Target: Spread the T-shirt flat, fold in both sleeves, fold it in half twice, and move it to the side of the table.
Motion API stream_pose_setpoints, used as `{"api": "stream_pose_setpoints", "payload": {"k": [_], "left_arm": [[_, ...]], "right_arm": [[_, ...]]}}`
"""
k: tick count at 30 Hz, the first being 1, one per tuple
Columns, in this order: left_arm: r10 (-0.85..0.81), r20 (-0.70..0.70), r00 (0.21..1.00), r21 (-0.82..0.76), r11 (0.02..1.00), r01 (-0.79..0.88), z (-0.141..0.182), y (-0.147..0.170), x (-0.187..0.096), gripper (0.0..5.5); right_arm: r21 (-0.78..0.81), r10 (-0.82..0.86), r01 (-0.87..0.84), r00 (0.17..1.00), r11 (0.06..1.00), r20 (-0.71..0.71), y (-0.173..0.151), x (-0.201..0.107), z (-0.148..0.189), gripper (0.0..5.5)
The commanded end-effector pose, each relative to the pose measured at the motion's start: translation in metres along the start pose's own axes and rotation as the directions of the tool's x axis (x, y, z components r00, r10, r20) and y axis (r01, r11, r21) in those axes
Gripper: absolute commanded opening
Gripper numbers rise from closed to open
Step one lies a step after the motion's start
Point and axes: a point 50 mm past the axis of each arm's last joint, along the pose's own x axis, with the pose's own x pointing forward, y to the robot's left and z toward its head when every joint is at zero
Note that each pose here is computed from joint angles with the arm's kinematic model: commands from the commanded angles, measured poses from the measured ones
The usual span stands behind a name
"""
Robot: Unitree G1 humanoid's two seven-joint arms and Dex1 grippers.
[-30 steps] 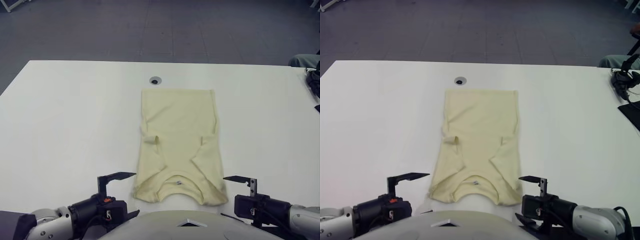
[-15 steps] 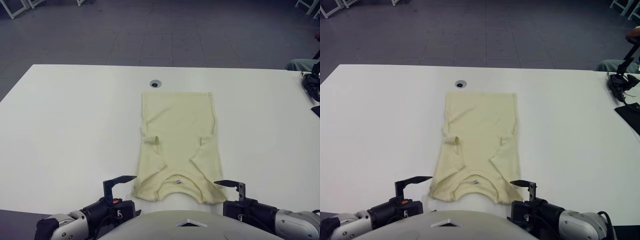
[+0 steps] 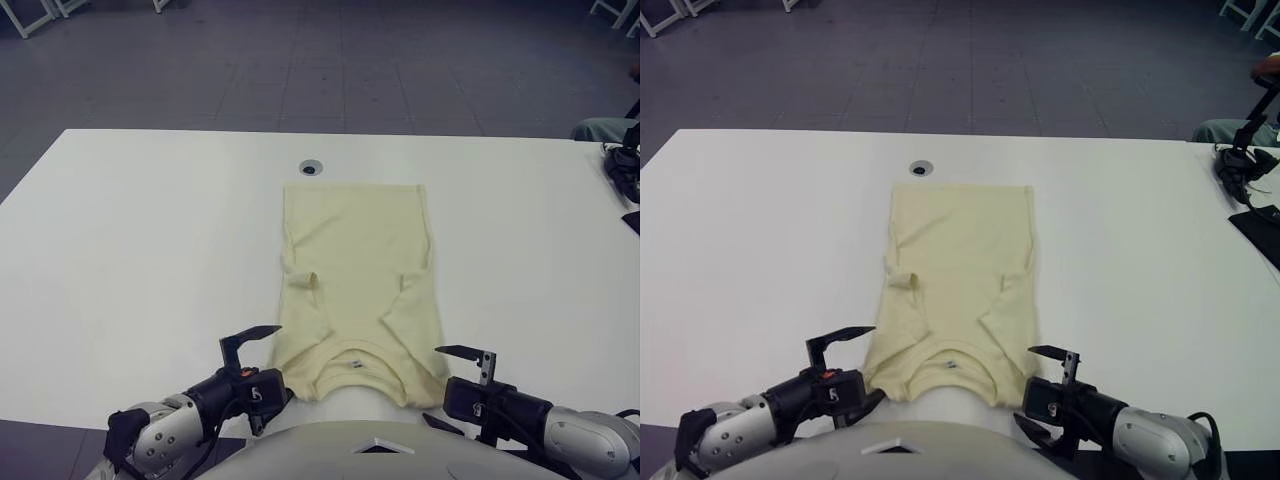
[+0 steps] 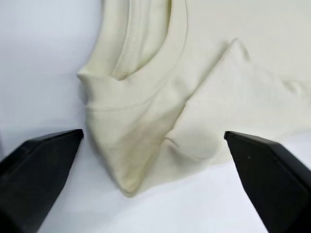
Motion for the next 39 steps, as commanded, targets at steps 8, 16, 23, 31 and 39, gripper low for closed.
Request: {"api": "stream_pose_setpoints", "payload": {"k": [8,16,23,31,39], "left_arm": [[-0.12,-0.068,0.99,0.024,0.992,0.122,-0.0067,-0.0136,-0.0064,3.86],[-0.134,-0.088,0.987,0.005,0.991,0.135,-0.0118,-0.0153,-0.0064,2.49],[-0.147,-0.099,0.984,0.001,0.989,0.147,-0.0135,-0.0175,-0.0073,1.19],[-0.155,-0.079,0.985,0.011,0.988,0.156,-0.0101,-0.0189,-0.0058,0.01],[-0.152,-0.073,0.986,0.02,0.988,0.154,-0.0074,-0.0188,-0.0054,0.01]], "right_arm": [[0.027,0.01,-0.006,0.989,1.0,-0.145,0.0015,0.0002,-0.0174,5.4],[0.018,0.008,-0.006,0.99,1.0,-0.143,0.0012,0.0002,-0.0162,5.4],[0.012,0.013,-0.011,0.99,1.0,-0.143,0.0017,-0.0002,-0.0157,5.4],[-0.005,0.011,-0.012,0.987,1.0,-0.16,0.0029,-0.0014,-0.0158,5.19],[0.002,0.032,-0.032,0.985,0.999,-0.172,0.0048,-0.0018,-0.0171,4.04]]}}
